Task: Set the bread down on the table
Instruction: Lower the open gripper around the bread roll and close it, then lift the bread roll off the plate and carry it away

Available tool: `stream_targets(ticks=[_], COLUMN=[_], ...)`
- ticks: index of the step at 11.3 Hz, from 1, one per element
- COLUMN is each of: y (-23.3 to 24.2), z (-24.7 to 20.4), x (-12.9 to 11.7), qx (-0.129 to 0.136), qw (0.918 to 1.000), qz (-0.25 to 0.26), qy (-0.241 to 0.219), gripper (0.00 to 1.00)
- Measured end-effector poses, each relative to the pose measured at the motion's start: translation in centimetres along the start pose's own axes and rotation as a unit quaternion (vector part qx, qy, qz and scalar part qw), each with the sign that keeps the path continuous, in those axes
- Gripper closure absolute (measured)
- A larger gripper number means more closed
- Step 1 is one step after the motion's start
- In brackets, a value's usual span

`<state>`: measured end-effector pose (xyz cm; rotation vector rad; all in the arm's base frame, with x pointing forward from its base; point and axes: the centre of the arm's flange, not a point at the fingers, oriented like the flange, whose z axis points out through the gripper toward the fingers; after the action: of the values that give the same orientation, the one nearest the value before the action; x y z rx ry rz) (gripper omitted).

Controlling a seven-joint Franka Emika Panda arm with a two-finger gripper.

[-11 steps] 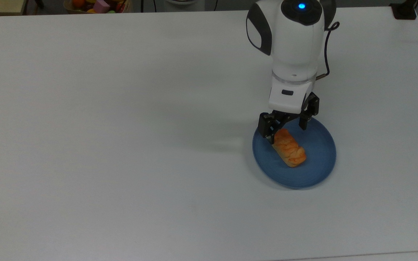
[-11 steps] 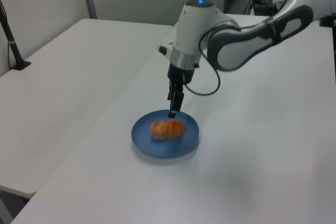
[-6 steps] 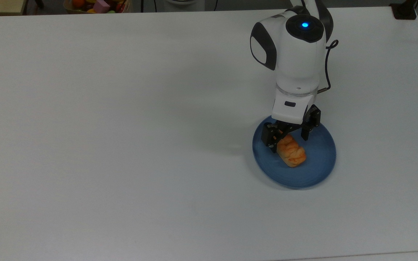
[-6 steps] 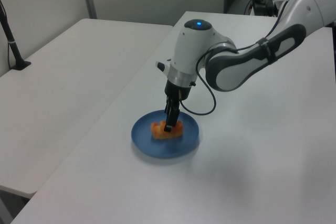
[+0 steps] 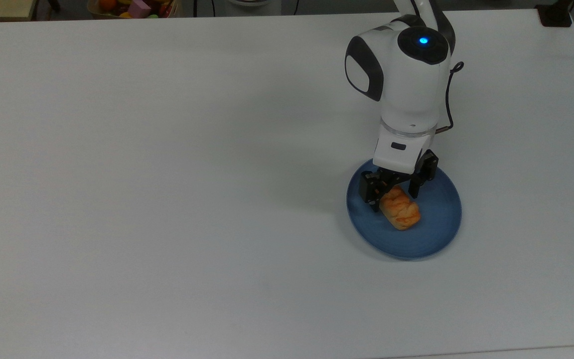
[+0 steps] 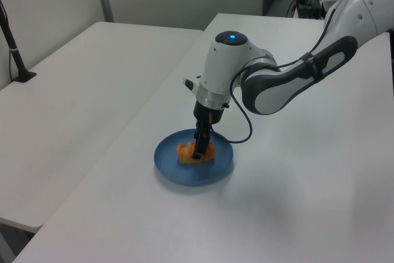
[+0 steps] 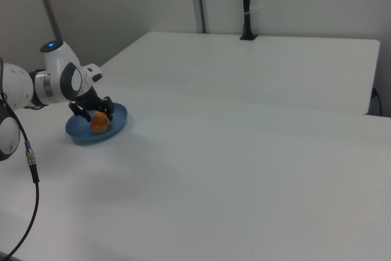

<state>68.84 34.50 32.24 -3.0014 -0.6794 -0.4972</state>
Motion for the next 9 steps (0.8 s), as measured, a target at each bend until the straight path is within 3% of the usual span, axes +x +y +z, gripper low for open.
stream_targets(ticks=[1,2,3,4,6,9], y=[-0.1,-0.1,-0.2,-0.2,-0.3,0.0], z=[0.1,0.2,0.3,0.3,0.1,-3.1], x=[0.0,-0.1,-0.1,-0.1,-0.1,1.0], qx=[0.0,0.0,0.0,0.0,0.001,-0.001], qw=[1.0,1.0,1.0,1.0,1.0,0.9998], qz=[0.0,0.0,-0.001,-0.001,0.0,0.005], qy=[-0.001,-0.002,-0.002,-0.002,-0.001,0.021], gripper=[0.3,0.32,0.4,0.57,0.65,0.66])
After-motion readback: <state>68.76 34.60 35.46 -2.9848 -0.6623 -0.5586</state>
